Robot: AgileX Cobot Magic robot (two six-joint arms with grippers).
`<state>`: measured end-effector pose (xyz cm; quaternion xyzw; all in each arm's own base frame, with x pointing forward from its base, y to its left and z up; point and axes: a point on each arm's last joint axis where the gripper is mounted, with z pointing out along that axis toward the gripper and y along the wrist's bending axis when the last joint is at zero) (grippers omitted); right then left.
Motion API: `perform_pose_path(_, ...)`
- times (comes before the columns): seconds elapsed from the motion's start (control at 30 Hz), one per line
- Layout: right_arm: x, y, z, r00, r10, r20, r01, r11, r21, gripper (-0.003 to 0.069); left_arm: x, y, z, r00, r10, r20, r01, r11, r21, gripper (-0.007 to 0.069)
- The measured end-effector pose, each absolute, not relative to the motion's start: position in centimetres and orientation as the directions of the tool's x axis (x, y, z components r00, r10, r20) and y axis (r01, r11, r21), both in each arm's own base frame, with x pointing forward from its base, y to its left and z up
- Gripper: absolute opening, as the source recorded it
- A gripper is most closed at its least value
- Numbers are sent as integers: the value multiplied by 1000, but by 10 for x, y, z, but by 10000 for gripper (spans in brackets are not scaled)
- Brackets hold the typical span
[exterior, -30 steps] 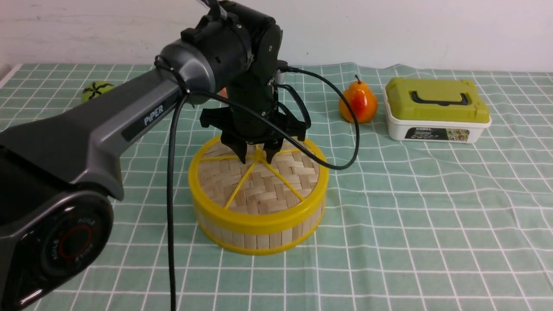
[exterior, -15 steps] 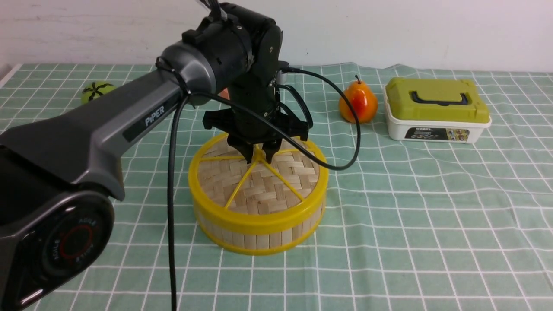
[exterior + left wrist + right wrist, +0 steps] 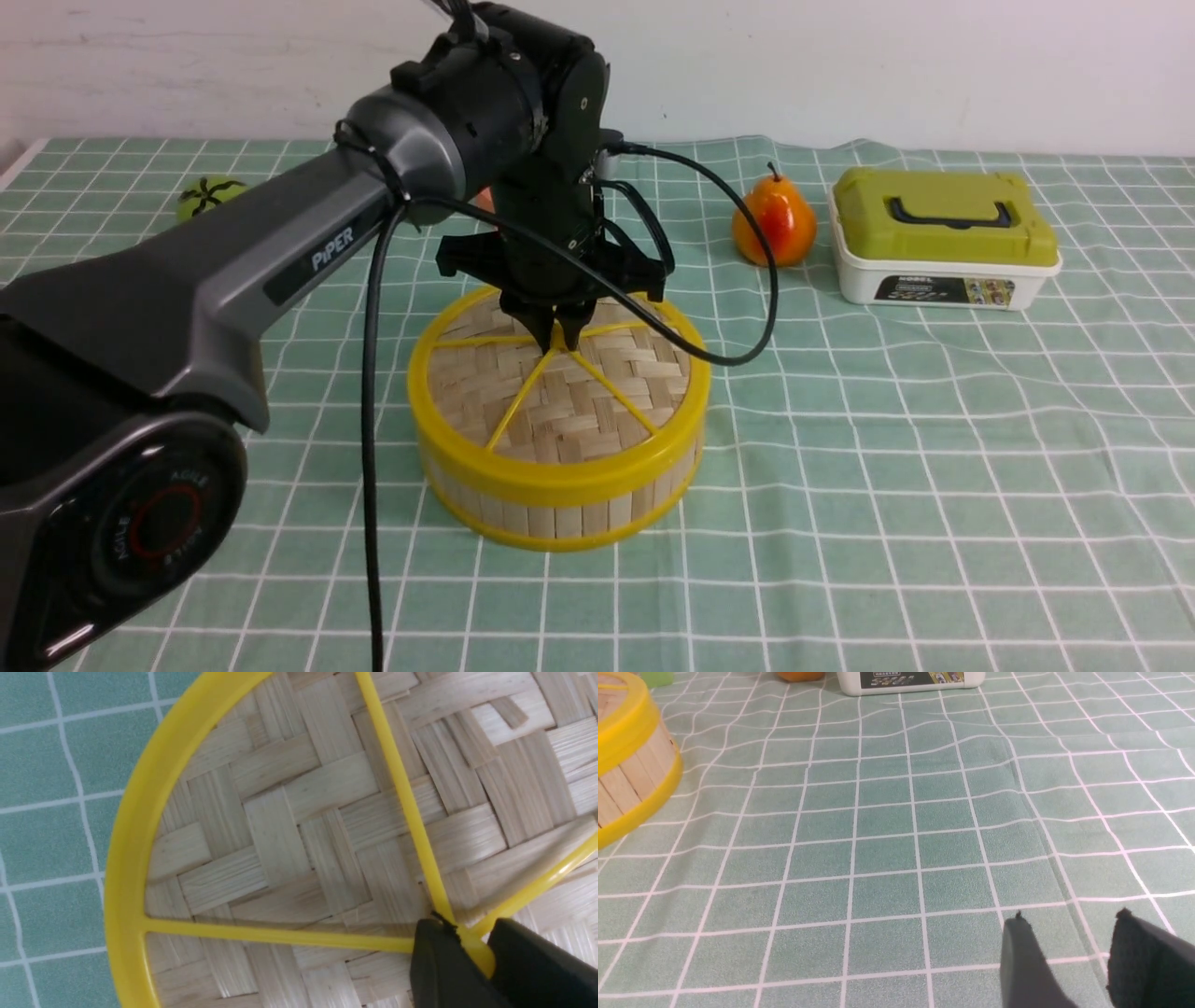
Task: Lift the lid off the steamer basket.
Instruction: Use the left arm to lift the lid of the steamer, then use the left arm to place the steamer lid on the table
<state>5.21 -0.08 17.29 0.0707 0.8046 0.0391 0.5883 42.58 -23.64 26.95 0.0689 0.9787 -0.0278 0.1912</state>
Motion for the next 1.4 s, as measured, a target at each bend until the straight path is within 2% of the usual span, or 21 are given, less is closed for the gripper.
perform_pose_path(0.13,52,-1,173,-298,160,-941,68,987,146,241,428,-236,286,-894,123,-430,154,987,-36,109)
perform_pose_path(0.27,52,-1,173,-298,160,-941,68,987,146,241,425,-228,319,-856,110,-505,155,987,-49,109)
perform_pose_path(0.3,52,-1,173,-298,160,-941,68,987,146,241,421,-218,340,-835,99,-542,153,987,-55,109)
perform_pose_path(0.4,52,-1,173,-298,160,-941,68,987,146,241,416,-201,361,-816,73,-574,135,989,-65,109)
perform_pose_path(0.43,52,-1,173,-298,160,-941,68,987,146,241,412,-179,379,-803,39,-595,102,992,-72,109)
perform_pose_path(0.53,52,-1,173,-298,160,-941,68,987,146,241,408,-142,386,-810,-16,-587,27,997,-65,109)
perform_pose_path(0.63,52,-1,173,-298,160,-941,68,987,146,241,405,-114,380,-831,-57,-553,-36,998,-50,109)
perform_pose_path(0.7,52,-1,173,-298,160,-941,68,987,146,241,398,-75,360,-871,-116,-477,-126,992,-12,109)
perform_pose_path(0.8,52,-1,173,-298,160,-941,68,987,146,241,392,-50,339,-899,-165,-406,-189,982,19,109)
perform_pose_path(0.83,52,-1,173,-298,160,-941,68,987,146,241,386,-33,316,-917,-213,-337,-242,969,46,109)
perform_pose_path(0.9,52,-1,173,-298,160,-941,68,987,146,241,383,-18,292,-917,-267,-296,-296,954,58,109)
perform_pose_path(1.13,52,-1,173,-298,160,-941,68,987,146,241,400,-20,231,-908,-296,-297,-313,950,10,109)
perform_pose_path(1.27,52,-1,173,-298,160,-941,68,987,146,241,408,-26,207,-917,-295,-268,-308,951,8,109)
perform_pose_path(1.4,52,-1,173,-298,160,-941,68,987,146,241,409,-27,202,-908,-329,-258,-339,941,-3,123)
